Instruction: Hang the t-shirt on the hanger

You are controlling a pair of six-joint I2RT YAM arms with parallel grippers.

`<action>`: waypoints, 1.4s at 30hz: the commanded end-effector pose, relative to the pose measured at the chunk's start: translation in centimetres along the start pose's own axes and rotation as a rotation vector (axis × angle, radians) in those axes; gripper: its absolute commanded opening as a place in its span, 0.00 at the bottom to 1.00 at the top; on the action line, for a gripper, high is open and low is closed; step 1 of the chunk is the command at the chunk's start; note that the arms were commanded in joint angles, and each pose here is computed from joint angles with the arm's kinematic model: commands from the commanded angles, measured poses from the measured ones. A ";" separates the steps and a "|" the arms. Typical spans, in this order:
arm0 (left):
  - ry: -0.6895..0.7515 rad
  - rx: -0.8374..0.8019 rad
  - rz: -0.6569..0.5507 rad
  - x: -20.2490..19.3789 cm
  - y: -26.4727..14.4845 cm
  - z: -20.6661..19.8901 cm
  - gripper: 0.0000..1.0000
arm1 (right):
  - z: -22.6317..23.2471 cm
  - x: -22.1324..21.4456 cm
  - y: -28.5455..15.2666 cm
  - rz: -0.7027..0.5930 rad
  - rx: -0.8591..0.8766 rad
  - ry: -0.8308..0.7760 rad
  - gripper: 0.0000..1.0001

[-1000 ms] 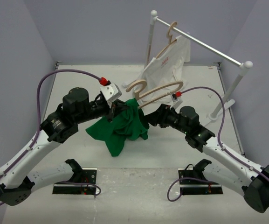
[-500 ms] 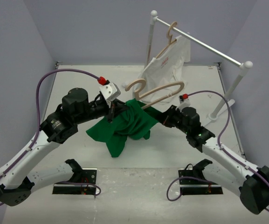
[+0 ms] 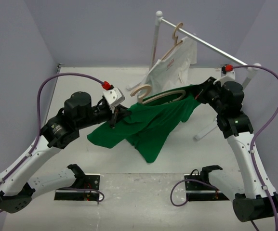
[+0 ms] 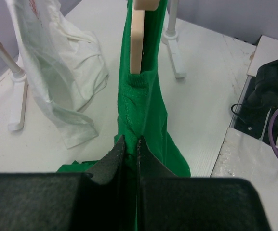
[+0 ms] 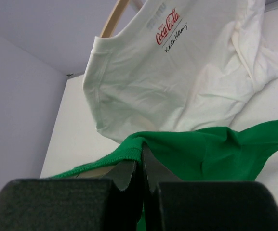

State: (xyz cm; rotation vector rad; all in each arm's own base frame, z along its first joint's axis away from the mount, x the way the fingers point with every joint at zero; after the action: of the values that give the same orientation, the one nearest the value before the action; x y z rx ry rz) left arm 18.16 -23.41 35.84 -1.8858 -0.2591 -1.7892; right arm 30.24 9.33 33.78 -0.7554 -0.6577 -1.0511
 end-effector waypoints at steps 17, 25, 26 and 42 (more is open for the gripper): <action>-0.020 -0.232 -0.034 1.6 4.2 -2.3 0.00 | 13.4 -3.7 -5.4 0.277 0.398 -0.336 0.00; -0.040 -0.159 0.006 -1.2 4.0 -1.5 0.00 | 8.7 -4.7 -4.5 0.259 0.205 -0.416 0.27; -0.039 -0.168 -0.001 -1.1 3.8 -1.7 0.00 | 8.6 -4.8 -4.7 0.260 0.207 -0.419 0.36; -0.050 -0.660 -0.075 0.9 4.2 -6.6 0.00 | 12.9 -7.0 -13.6 0.256 0.825 -0.655 0.90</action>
State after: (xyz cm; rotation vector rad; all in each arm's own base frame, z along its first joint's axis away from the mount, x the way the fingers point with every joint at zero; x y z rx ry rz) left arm 17.07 -28.29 31.88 -2.2047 0.0968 -1.7948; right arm 14.63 17.21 38.89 -0.5434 -1.2334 -0.3841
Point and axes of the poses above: each gripper's point midway between its finger pads, its own y axis out along the fingers, its own z axis along the line the jaws close on, x = y × z, the point moved 2 cm from there along -y, back along the fingers, and after that the axes turned 1 degree about y, right-handed, at the moved point
